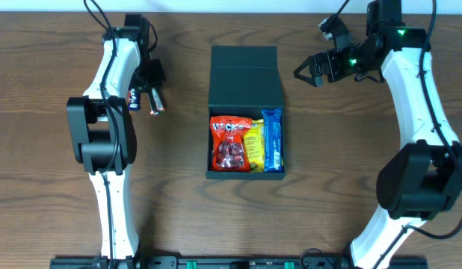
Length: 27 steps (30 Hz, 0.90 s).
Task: Pack container
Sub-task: 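Carry the green bar into the box and lower it between bags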
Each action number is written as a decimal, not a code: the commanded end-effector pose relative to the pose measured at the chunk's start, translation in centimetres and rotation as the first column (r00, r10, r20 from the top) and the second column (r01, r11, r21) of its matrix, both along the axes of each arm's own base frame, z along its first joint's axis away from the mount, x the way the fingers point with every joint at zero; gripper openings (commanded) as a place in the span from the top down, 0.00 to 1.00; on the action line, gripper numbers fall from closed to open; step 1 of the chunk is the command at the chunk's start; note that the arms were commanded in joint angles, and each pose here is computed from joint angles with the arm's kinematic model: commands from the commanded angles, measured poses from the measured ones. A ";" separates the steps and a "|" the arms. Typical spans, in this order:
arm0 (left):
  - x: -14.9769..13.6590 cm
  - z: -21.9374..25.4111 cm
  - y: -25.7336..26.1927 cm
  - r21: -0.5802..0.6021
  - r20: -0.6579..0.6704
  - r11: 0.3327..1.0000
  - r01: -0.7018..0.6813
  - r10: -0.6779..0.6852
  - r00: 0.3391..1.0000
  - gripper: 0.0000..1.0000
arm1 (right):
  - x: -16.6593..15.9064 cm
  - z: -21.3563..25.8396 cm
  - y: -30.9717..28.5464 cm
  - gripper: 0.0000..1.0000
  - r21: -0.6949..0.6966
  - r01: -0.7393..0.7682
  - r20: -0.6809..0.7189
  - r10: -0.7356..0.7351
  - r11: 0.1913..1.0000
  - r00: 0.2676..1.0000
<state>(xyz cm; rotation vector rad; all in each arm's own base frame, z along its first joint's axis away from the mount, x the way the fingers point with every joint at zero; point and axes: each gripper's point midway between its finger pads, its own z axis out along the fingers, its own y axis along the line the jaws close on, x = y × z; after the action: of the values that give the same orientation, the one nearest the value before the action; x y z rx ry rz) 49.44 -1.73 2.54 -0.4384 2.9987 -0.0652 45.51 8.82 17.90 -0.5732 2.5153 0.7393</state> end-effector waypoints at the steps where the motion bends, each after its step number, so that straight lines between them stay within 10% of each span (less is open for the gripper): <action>1: 1.9 3.1 -1.0 -0.003 0.070 1.000 0.008 -0.008 0.998 0.89 | -0.1 0.3 0.5 0.01 0.010 -0.008 0.007 0.008 1.000 1.000; 9: 1.9 9.3 -5.0 -0.002 0.122 0.996 0.085 -0.084 0.989 0.91 | 0.8 1.1 -0.8 0.01 0.022 0.051 0.019 -0.051 0.998 0.999; 27: -11.6 9.8 -25.5 0.007 -0.076 0.900 0.436 -0.434 0.898 0.94 | 2.6 4.5 -8.2 0.01 0.045 0.238 0.071 -0.241 0.970 0.968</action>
<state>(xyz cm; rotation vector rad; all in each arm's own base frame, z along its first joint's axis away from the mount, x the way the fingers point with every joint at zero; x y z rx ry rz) 38.51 -25.30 12.18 0.2097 3.1272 -0.0486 48.08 0.82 21.30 -0.2868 2.4607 0.6527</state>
